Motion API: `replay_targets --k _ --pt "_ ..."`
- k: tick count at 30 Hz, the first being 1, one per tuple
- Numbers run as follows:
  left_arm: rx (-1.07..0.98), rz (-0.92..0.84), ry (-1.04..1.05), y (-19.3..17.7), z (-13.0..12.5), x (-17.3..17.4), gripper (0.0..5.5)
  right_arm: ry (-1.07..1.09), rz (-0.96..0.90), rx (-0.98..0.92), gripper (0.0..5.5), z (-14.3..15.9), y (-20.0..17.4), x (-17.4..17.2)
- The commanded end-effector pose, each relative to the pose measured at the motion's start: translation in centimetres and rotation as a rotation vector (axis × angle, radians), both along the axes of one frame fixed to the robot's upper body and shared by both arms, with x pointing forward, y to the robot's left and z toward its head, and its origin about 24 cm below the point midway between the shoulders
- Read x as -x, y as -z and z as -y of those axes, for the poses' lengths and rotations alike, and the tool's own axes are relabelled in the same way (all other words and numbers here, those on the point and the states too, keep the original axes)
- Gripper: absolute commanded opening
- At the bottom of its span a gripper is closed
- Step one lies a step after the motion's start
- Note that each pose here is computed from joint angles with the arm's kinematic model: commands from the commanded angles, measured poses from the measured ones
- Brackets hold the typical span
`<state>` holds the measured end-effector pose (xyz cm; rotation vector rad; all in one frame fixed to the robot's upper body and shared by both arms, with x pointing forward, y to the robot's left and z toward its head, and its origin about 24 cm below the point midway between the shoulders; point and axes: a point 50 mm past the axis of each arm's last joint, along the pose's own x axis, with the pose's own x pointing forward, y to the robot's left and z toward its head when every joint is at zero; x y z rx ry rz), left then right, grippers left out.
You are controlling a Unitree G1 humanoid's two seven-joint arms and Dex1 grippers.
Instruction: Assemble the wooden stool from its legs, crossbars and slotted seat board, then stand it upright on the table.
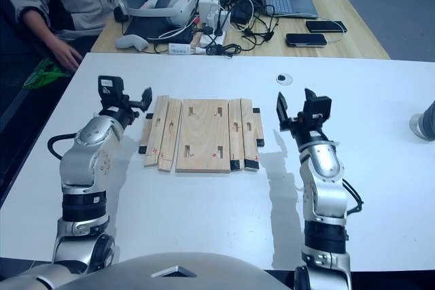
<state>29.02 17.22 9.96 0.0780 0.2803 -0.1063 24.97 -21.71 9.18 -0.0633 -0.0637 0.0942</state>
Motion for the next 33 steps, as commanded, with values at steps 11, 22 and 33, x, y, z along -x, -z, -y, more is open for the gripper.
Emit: replay_targets --k 11,22,33 --pt "-0.191 -0.271 -0.01 2.8 -1.6 1.6 4.05 -0.021 -0.012 -0.084 3.37 1.0 -0.2 0.4" --pt "-0.3 -0.352 0.016 4.5 -1.5 2.7 4.05 -0.015 -0.017 -0.081 3.37 1.5 -0.7 0.4" --pt "-0.303 -0.38 0.025 5.2 -1.4 2.8 4.05 -0.008 -0.011 -0.087 3.37 1.7 -1.0 -0.1"
